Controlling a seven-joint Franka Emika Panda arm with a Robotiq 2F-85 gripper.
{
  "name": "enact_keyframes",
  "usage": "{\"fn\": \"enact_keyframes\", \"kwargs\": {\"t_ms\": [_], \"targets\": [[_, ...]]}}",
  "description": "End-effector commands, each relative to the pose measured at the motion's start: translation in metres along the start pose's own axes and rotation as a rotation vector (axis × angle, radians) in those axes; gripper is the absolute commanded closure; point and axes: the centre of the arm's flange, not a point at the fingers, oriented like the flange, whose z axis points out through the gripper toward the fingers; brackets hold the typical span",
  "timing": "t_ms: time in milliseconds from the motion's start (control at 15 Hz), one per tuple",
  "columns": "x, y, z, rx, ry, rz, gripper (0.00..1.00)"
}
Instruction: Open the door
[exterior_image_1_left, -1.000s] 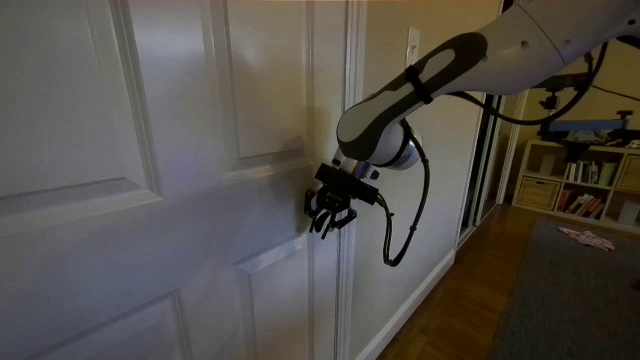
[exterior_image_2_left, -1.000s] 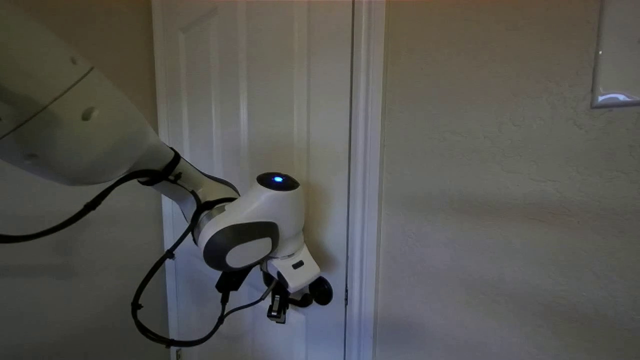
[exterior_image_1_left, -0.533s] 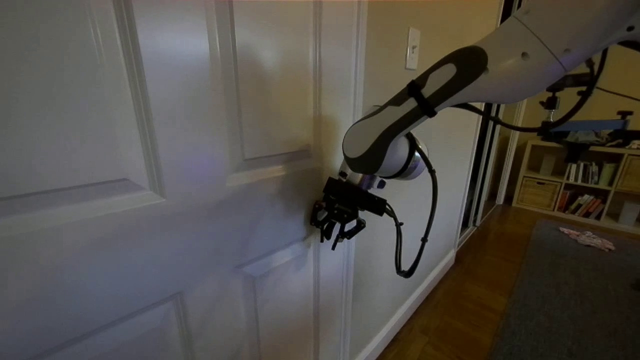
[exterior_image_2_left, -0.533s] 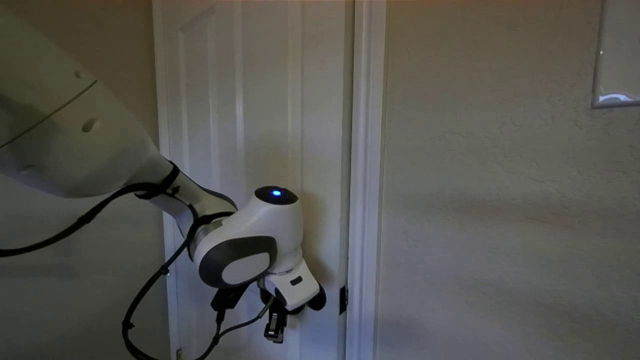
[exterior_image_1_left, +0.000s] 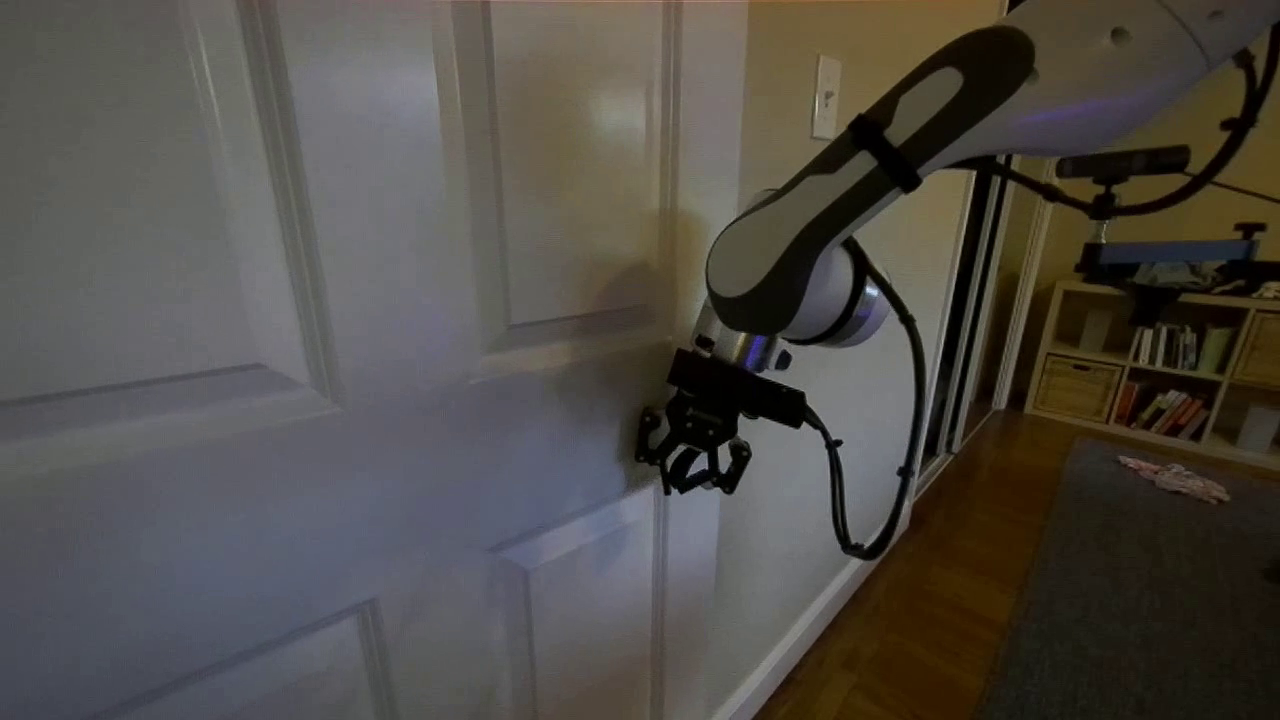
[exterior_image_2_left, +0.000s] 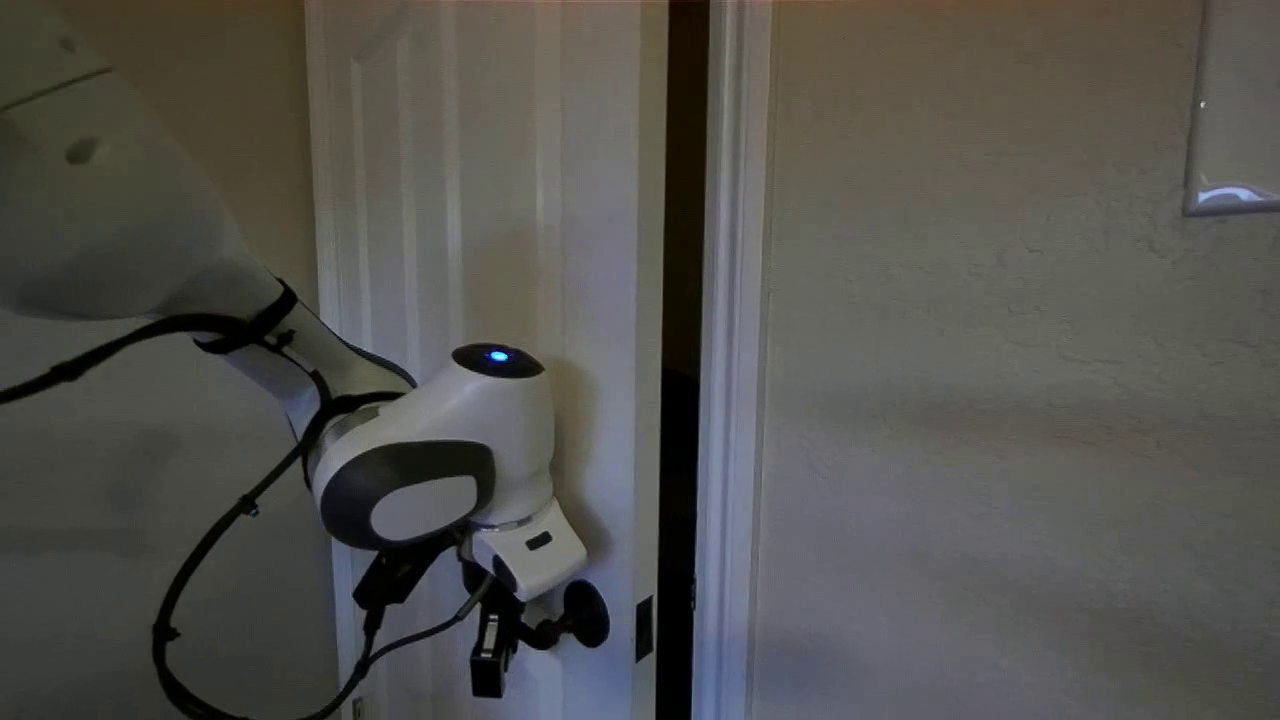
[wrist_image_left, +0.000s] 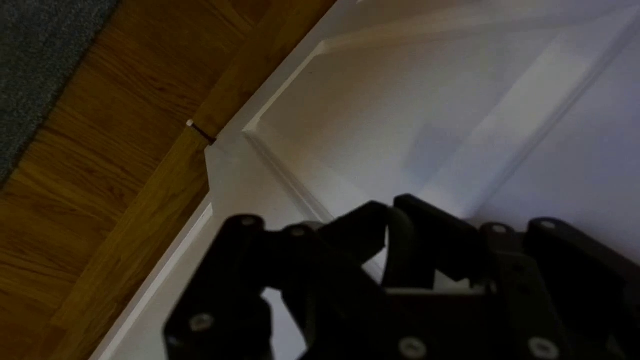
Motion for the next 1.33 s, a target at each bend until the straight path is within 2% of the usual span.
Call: {"fn": "enact_keyframes", "kwargs": {"t_ms": [0,67,133,333,400,533,733,1000,1267], "targets": [[-0.055,0.039,-0.050,-0.002,-0.054,-0.073,0.94],[-0.064,0.038,-0.058,0.000,-0.064,-0.089,0.97],[-0.073,0.040,-0.065,0.001,-0.079,-0.107,0.94],[-0.098,0.049,-0.085,0.009,-0.136,-0.146,0.94],[-0.105,0.052,-0.093,0.019,-0.161,-0.153,0.70],[-0.118,0.059,-0.105,0.040,-0.211,-0.170,0.67],[-0.131,0.065,-0.131,0.057,-0.276,-0.210,0.50],[-0.136,0.079,-0.191,-0.014,-0.304,-0.277,0.23],[-0.137,0.099,-0.250,-0.110,-0.272,-0.347,0.00]]}}
